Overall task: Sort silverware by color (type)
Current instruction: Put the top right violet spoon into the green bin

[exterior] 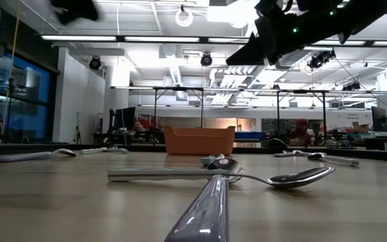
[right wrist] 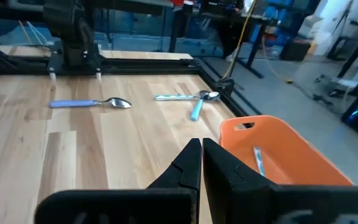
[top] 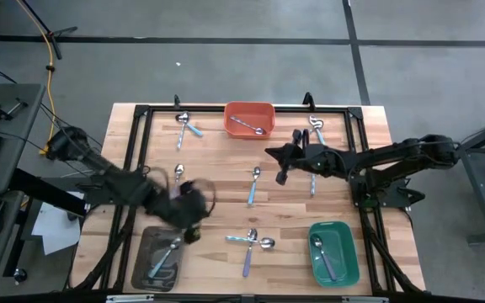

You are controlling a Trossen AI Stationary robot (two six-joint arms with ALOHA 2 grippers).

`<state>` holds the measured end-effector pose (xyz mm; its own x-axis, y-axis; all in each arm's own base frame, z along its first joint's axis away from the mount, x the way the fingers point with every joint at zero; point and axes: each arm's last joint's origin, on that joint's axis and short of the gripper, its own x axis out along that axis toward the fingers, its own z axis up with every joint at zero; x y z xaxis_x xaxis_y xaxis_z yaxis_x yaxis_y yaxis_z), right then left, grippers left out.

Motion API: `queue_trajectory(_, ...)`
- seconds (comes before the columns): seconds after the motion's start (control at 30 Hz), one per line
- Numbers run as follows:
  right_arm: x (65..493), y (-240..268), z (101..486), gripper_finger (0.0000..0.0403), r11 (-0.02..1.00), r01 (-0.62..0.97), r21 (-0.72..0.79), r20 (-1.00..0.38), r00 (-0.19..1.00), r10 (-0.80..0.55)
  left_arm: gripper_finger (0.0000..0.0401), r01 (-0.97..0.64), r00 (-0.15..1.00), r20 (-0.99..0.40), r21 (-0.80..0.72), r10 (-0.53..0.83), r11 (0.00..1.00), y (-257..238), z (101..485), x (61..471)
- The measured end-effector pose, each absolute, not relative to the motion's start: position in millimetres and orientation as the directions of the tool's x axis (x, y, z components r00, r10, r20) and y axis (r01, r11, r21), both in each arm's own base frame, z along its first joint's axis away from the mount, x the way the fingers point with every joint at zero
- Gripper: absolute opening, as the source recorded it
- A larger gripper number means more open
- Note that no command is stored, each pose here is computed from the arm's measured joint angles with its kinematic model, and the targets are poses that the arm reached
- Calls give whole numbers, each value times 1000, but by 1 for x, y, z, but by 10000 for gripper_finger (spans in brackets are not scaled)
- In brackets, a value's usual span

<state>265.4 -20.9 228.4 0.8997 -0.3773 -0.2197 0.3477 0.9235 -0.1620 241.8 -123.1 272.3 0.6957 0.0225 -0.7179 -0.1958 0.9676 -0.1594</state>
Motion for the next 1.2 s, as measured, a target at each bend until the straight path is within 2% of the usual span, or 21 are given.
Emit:
queue_trajectory(0.17,265,-24,219,0,933,327,-154,-295,886,-359,0,-75,766,-636,-228,-90,971,-72,248,270)
queue_trajectory(0.3,264,-24,214,0,932,321,-167,-339,869,-360,0,-18,799,-587,-242,-131,970,-41,228,275)
queue_trajectory(0.6,261,-40,210,0,932,329,-152,-381,851,-362,0,45,776,-625,-80,-85,996,1,206,269)
queue_trajectory(0.83,252,-55,196,0,929,348,-127,-518,775,-362,0,-6,880,-466,-192,-86,981,24,199,267)
queue_trajectory(1.0,248,-62,197,10,923,352,-155,-529,760,-378,0,-42,921,-387,-191,-35,981,25,181,256)
queue_trajectory(1.2,242,-92,211,45,838,544,-44,-605,653,-456,0,-63,938,-344,-260,-31,964,23,167,244)
